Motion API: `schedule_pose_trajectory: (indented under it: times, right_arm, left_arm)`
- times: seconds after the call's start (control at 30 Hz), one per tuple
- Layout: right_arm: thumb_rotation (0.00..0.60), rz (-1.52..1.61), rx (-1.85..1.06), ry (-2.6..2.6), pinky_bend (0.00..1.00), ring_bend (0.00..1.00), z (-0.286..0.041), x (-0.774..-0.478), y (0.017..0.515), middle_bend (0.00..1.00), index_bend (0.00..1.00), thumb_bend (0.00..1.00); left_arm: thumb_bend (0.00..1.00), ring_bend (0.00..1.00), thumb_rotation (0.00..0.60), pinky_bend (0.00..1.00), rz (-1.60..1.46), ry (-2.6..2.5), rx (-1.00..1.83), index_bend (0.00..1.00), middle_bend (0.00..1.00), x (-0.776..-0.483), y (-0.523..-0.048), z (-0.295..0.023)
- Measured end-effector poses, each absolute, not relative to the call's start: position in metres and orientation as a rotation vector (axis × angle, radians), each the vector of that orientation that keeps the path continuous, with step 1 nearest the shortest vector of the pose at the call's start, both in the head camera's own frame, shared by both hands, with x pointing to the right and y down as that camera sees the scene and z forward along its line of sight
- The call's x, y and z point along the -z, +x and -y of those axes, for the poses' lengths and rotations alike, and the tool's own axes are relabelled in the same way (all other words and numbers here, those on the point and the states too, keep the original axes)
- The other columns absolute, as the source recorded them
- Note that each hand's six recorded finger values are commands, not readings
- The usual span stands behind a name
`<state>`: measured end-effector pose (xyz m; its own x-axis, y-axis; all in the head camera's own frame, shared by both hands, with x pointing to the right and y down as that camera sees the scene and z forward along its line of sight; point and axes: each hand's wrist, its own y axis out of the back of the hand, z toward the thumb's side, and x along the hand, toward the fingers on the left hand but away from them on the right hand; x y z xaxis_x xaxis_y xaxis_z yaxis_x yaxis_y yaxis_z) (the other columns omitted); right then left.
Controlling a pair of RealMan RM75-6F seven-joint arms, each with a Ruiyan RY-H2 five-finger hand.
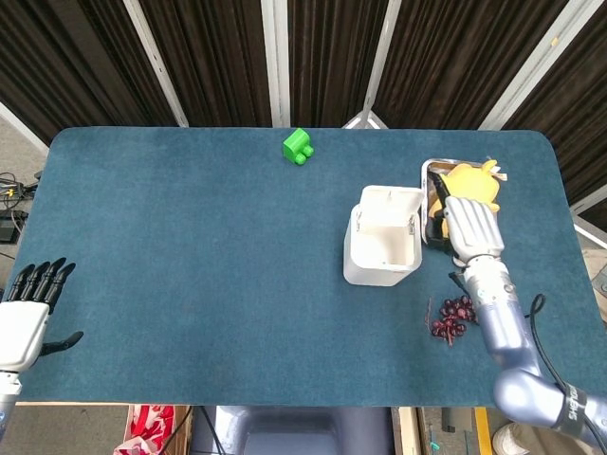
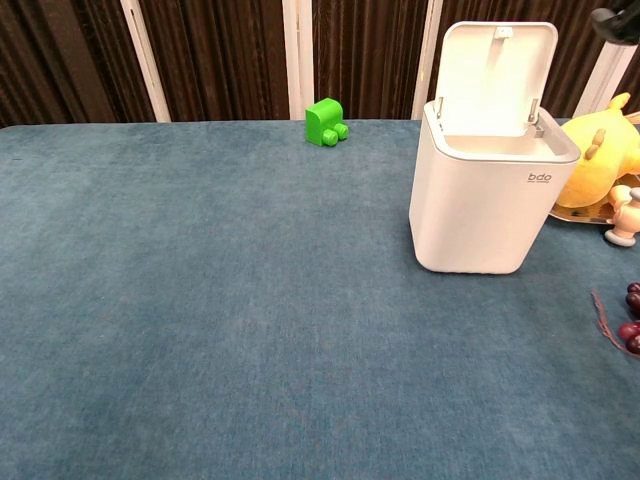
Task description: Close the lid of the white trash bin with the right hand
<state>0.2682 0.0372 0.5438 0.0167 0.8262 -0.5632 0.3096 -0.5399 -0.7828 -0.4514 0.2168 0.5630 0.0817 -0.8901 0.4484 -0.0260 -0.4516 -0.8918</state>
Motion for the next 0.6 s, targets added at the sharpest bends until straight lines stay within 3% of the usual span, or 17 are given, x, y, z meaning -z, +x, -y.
schedule_pose_trajectory:
  times: [0.3, 0.6]
  right_arm:
    - [0.6, 1.116, -1.605, -1.878, 0.77, 0.81, -0.035, -0.564, 0.249, 0.78, 0.03, 0.67]
    - [0.6, 1.106, -1.621, -1.873, 0.77, 0.81, -0.037, -0.568, 0.24, 0.78, 0.15, 0.71]
  left_arm:
    - [0.0, 0.0, 0.6, 0.0, -0.939, -1.62, 1.468, 0.0, 0.0, -0.563, -0.454, -0.215]
    - [0.0, 0.0, 0.6, 0.0, -0.94, -1.622, 1.471, 0.0, 0.0, -0.563, -0.456, -0.215]
